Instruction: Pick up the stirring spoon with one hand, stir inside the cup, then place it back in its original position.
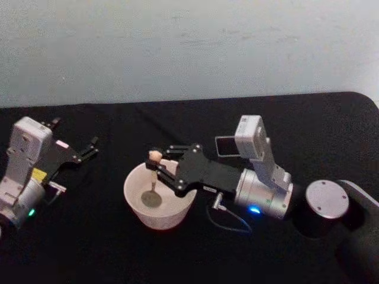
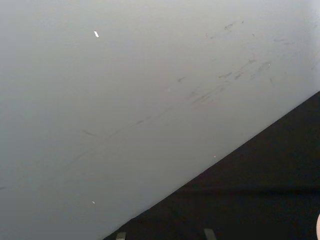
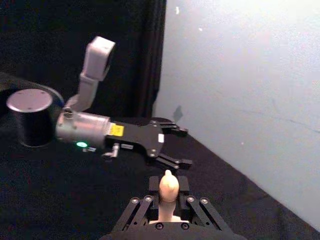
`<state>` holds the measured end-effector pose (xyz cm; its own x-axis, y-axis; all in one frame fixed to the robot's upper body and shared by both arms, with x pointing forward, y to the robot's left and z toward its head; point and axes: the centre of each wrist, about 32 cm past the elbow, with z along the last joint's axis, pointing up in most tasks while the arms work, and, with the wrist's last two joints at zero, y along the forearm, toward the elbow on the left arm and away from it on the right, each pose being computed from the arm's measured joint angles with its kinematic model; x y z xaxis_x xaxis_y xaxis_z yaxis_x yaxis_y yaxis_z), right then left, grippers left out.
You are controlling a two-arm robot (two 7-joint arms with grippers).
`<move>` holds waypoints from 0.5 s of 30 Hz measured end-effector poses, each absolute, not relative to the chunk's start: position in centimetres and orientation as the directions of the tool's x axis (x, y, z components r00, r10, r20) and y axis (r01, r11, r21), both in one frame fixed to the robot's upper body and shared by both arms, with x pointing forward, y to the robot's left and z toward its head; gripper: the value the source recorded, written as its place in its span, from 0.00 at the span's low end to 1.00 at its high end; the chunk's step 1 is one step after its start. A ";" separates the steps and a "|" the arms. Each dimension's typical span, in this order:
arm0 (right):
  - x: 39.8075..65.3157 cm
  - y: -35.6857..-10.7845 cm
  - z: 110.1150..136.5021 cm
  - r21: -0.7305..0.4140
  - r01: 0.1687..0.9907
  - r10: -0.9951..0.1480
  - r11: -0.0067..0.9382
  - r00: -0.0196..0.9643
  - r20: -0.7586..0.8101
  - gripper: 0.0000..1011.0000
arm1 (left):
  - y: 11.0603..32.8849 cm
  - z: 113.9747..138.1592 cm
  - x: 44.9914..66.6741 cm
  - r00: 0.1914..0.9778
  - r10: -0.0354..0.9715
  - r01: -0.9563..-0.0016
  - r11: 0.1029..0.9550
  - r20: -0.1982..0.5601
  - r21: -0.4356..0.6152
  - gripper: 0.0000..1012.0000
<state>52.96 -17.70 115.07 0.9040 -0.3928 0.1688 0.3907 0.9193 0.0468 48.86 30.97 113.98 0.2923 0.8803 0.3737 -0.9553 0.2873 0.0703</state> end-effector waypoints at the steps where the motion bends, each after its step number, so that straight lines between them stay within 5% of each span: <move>1: 53.1 -17.7 115.0 0.045 0.396 -0.397 0.917 0.902 0.170 0.21 | 31.0 114.0 48.9 0.292 0.880 -0.955 0.287 0.374 0.070 0.99; 15: 54.8 -18.0 114.8 0.043 0.480 -0.479 0.876 0.858 0.186 0.21 | 31.0 114.0 48.9 0.292 0.880 -0.955 0.287 0.374 0.070 0.99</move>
